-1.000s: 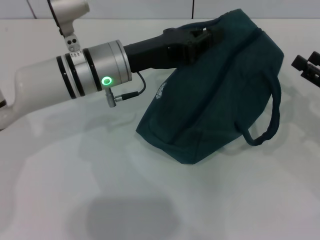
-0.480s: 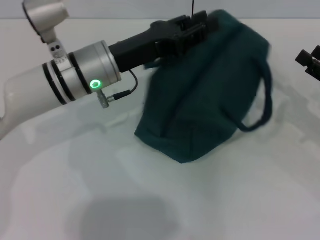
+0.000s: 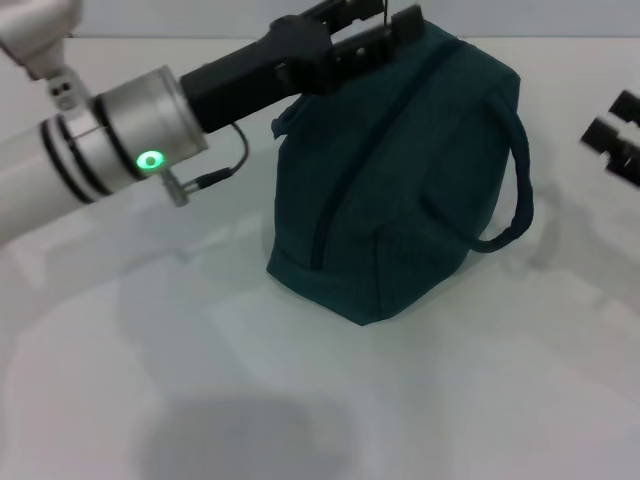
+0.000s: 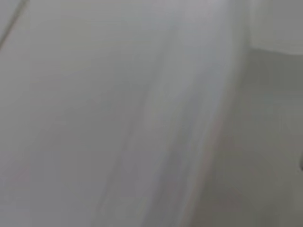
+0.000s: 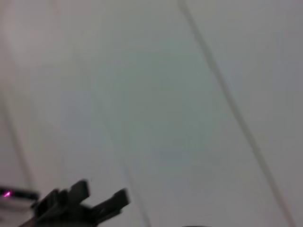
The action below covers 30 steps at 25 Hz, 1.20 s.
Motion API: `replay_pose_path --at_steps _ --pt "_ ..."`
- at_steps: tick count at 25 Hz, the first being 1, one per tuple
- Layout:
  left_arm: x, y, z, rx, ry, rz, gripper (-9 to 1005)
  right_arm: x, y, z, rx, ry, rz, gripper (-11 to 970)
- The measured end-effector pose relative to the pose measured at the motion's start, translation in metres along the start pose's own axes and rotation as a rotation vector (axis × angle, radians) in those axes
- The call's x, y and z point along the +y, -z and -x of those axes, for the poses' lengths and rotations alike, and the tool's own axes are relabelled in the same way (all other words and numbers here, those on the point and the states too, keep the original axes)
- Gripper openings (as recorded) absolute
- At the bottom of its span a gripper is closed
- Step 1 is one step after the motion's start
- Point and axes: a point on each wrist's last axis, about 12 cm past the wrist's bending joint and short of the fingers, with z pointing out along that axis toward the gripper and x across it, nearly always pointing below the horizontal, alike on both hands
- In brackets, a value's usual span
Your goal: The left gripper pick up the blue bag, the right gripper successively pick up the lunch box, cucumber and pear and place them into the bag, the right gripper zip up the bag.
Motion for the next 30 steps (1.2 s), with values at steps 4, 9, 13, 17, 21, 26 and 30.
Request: replay_pose_path --at_steps 4,9,13,17,21,26,30 --pt "-0.011 0.029 0.01 0.013 -0.115 -0.052 817 0.007 -0.007 0.002 0.06 0.084 0.114 810" --pt "-0.022 0.062 0.012 0.047 -0.192 -0.058 868 0.019 -0.016 0.001 0.158 0.21 0.261 812" --pt "-0.032 0.083 0.004 0.142 -0.221 -0.089 886 0.031 -0.021 -0.006 0.194 0.278 0.362 814" --pt "-0.04 0.093 -0.007 0.226 -0.213 -0.123 884 0.041 -0.024 -0.013 0.232 0.29 0.458 850" --pt "-0.046 0.109 -0.015 0.266 -0.185 -0.131 884 0.049 -0.031 -0.022 0.255 0.292 0.488 868" --pt "-0.054 0.125 -0.022 0.28 -0.166 -0.127 883 0.053 -0.036 -0.034 0.277 0.306 0.482 867" --pt "-0.06 0.133 -0.025 0.289 -0.188 -0.156 883 0.055 -0.04 -0.04 0.318 0.303 0.498 866"
